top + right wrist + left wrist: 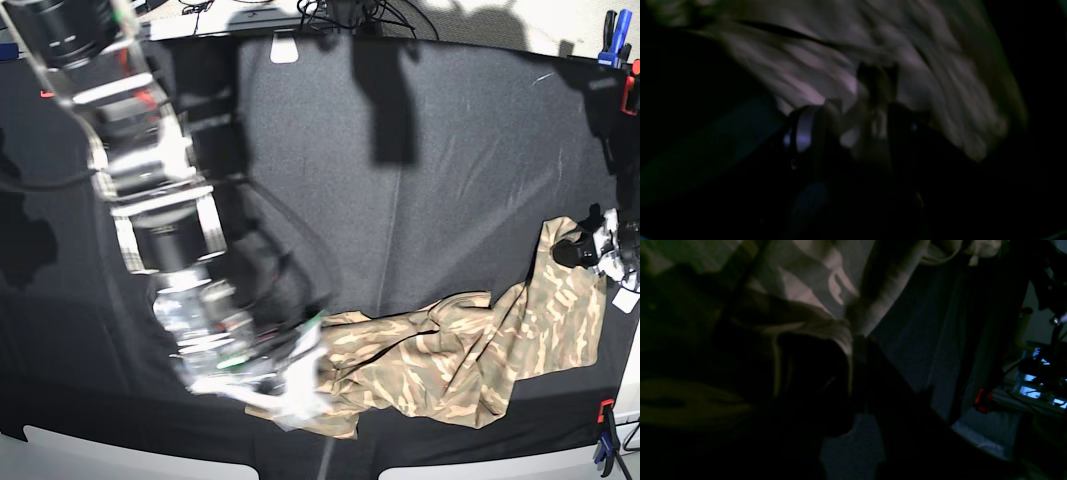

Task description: Layout the t-shirt on the table in an organized manner, then fold the t-shirt properly

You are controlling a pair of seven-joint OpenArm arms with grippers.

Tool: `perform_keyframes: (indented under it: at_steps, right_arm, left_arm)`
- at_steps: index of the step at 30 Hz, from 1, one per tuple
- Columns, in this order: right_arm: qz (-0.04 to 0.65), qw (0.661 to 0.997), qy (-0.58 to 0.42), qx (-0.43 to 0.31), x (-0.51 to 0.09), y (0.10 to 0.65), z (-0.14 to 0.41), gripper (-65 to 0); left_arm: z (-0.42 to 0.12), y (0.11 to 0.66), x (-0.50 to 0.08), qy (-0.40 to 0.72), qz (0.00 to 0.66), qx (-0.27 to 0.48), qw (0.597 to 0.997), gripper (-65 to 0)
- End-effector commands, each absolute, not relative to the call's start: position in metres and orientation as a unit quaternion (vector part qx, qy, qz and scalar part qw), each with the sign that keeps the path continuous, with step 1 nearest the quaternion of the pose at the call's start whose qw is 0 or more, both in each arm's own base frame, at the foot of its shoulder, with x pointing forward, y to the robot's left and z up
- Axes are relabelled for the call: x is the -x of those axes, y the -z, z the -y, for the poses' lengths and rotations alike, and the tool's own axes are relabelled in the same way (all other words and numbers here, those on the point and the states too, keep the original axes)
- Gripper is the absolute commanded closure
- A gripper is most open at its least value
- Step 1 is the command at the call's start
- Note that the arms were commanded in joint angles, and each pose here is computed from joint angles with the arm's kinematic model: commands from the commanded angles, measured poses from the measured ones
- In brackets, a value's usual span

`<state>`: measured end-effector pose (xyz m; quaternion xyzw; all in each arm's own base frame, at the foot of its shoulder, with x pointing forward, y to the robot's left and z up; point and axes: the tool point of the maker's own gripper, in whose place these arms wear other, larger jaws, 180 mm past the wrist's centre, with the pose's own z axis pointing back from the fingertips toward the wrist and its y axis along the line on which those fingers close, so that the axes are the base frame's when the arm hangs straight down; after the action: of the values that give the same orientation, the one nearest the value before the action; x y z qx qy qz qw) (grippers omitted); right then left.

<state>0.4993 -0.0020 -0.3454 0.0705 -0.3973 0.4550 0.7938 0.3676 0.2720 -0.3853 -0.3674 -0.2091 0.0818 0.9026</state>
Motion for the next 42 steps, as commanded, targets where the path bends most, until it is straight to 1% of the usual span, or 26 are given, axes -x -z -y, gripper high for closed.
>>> perform_keyframes:
  at_steps: [1,3,4,6,9,12,13,16,18,22,24,27,29,31,35,38,39,41,42]
  right_arm:
    - [0.442,0.760,-0.473,-0.054,-0.518,0.311,-0.012,-30.0]
    - [0.460,0.713,-0.529,-0.015,-0.518,0.310,-0.027,-30.0]
    - [0.459,0.689,-0.561,0.006,-0.516,0.311,-0.034,-29.9]
    - [0.443,0.654,-0.611,0.052,-0.513,0.317,-0.042,-29.9]
    - [0.435,0.619,-0.646,0.098,-0.512,0.321,-0.053,-29.9]
    - [0.449,0.599,-0.652,0.119,-0.513,0.317,-0.065,-29.6]
    - [0.453,0.595,-0.653,0.124,-0.513,0.316,-0.068,-29.1]
    - [0.455,0.594,-0.650,0.134,-0.514,0.322,-0.070,-24.9]
    - [0.445,0.586,-0.661,0.146,-0.514,0.333,-0.066,-23.4]
    - [0.432,0.568,-0.677,0.180,-0.513,0.356,-0.057,-23.4]
    - [0.458,0.563,-0.661,0.192,-0.516,0.357,-0.062,-23.4]
    - [0.497,0.543,-0.647,0.200,-0.516,0.349,-0.078,-23.4]
    - [0.493,0.529,-0.656,0.215,-0.517,0.351,-0.076,-23.4]
    - [0.490,0.523,-0.662,0.219,-0.516,0.352,-0.076,-23.3]
    - [0.488,0.525,-0.660,0.224,-0.518,0.351,-0.074,-17.4]
    - [0.487,0.527,-0.660,0.225,-0.518,0.351,-0.073,-14.9]
    - [0.487,0.527,-0.660,0.225,-0.518,0.351,-0.074,-12.7]
    - [0.490,0.528,-0.657,0.225,-0.519,0.350,-0.074,-5.7]
    - [0.495,0.536,-0.648,0.220,-0.519,0.349,-0.074,-2.2]
  left_arm:
    - [-0.280,0.365,-0.381,-0.076,0.239,0.368,0.895,0.0]
    - [-0.280,0.365,-0.381,-0.075,0.237,0.368,0.896,0.0]
    - [-0.280,0.365,-0.381,-0.075,0.237,0.368,0.896,0.0]
    - [-0.280,0.366,-0.380,-0.075,0.236,0.369,0.896,0.0]
    - [-0.280,0.366,-0.380,-0.075,0.236,0.369,0.896,0.0]
    - [-0.280,0.366,-0.380,-0.075,0.236,0.369,0.896,0.0]
    - [-0.280,0.366,-0.380,-0.075,0.236,0.369,0.896,0.0]
    - [-0.280,0.366,-0.380,-0.075,0.236,0.369,0.896,0.0]
    - [-0.280,0.366,-0.380,-0.075,0.236,0.369,0.896,0.0]
    - [-0.280,0.366,-0.380,-0.075,0.236,0.369,0.896,0.0]
    - [-0.280,0.366,-0.380,-0.075,0.236,0.369,0.896,0.0]
    - [-0.280,0.366,-0.380,-0.075,0.236,0.369,0.896,0.0]
    - [-0.280,0.366,-0.380,-0.075,0.236,0.369,0.896,0.0]
    - [-0.280,0.366,-0.380,-0.075,0.236,0.369,0.896,0.0]
    - [-0.280,0.366,-0.380,-0.075,0.235,0.369,0.896,0.0]
    - [-0.280,0.366,-0.380,-0.075,0.236,0.369,0.896,0.0]
    - [-0.280,0.366,-0.380,-0.075,0.236,0.369,0.896,0.0]
    - [-0.280,0.366,-0.380,-0.075,0.236,0.369,0.896,0.0]
    - [-0.280,0.366,-0.380,-0.075,0.236,0.369,0.896,0.0]
